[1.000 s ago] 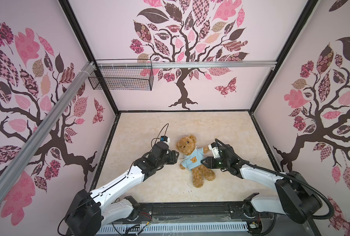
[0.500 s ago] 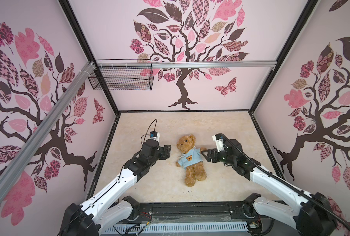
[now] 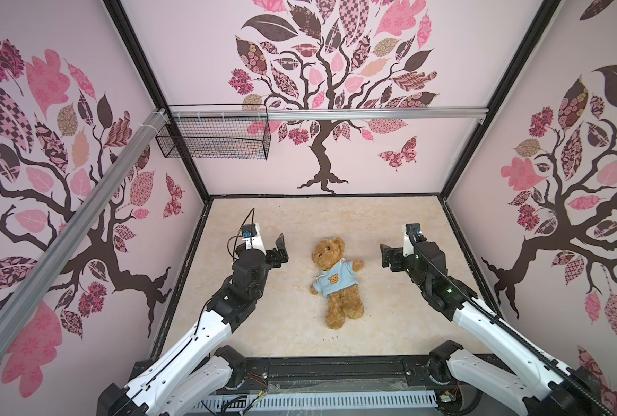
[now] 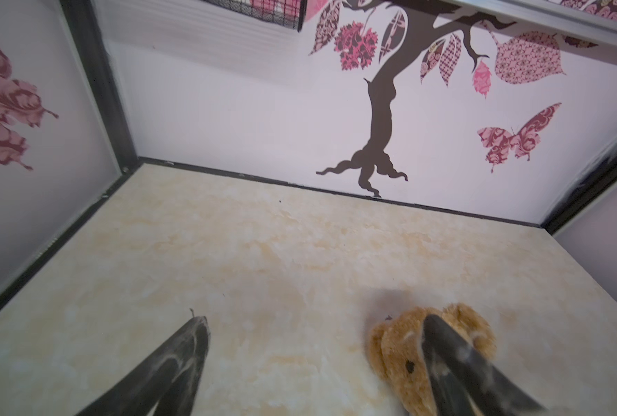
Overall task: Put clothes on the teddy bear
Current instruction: 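Open both grippers and draw them back from the bear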
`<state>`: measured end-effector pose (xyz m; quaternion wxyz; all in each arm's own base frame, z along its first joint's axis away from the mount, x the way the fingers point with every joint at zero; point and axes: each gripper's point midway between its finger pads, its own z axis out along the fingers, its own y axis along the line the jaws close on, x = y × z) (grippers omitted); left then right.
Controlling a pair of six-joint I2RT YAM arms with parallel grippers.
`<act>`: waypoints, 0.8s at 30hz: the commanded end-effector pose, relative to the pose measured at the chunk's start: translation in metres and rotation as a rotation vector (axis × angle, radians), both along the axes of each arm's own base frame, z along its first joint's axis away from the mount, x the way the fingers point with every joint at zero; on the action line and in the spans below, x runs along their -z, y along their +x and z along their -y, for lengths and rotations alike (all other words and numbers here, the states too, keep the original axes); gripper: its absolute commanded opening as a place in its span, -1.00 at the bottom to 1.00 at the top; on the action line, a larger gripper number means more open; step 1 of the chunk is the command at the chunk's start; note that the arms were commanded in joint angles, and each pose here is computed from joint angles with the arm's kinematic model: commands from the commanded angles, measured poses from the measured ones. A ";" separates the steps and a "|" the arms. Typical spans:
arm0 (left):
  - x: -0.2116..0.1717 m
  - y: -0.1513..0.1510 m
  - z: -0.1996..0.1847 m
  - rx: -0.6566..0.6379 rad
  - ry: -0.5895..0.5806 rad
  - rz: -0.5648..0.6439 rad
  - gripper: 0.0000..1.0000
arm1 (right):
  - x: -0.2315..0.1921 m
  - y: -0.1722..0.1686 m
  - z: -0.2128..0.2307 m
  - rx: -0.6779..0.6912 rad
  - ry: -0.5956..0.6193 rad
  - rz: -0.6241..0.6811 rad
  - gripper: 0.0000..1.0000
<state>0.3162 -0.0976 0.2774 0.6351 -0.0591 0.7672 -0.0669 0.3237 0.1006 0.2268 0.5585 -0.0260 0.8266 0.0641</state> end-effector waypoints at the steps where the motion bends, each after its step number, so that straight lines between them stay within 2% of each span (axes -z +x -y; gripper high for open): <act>1: -0.007 0.002 -0.020 -0.105 0.085 0.072 0.92 | -0.028 0.007 0.016 0.083 -0.021 0.092 0.90; 4: -0.003 0.001 -0.026 -0.134 0.128 0.071 0.93 | -0.034 0.007 0.021 0.110 -0.019 0.120 0.94; 8: 0.008 -0.001 -0.027 -0.132 0.120 0.057 0.94 | -0.034 0.008 0.020 0.111 -0.019 0.124 0.98; 11: 0.023 -0.001 -0.018 -0.084 0.075 0.029 0.94 | -0.027 0.009 0.018 0.107 -0.011 0.111 0.99; 13: 0.038 -0.001 -0.003 -0.005 0.030 -0.018 0.94 | -0.017 0.008 0.006 0.045 0.021 0.081 0.99; 17: 0.078 -0.007 0.037 0.187 -0.085 -0.193 0.92 | 0.026 -0.003 -0.044 -0.190 0.150 -0.102 0.90; 21: 0.122 -0.023 0.071 0.344 -0.179 -0.394 0.87 | 0.070 -0.013 -0.074 -0.291 0.221 -0.273 0.88; 24: 0.134 -0.032 0.087 0.423 -0.240 -0.439 0.84 | 0.093 -0.021 -0.098 -0.369 0.253 -0.341 0.88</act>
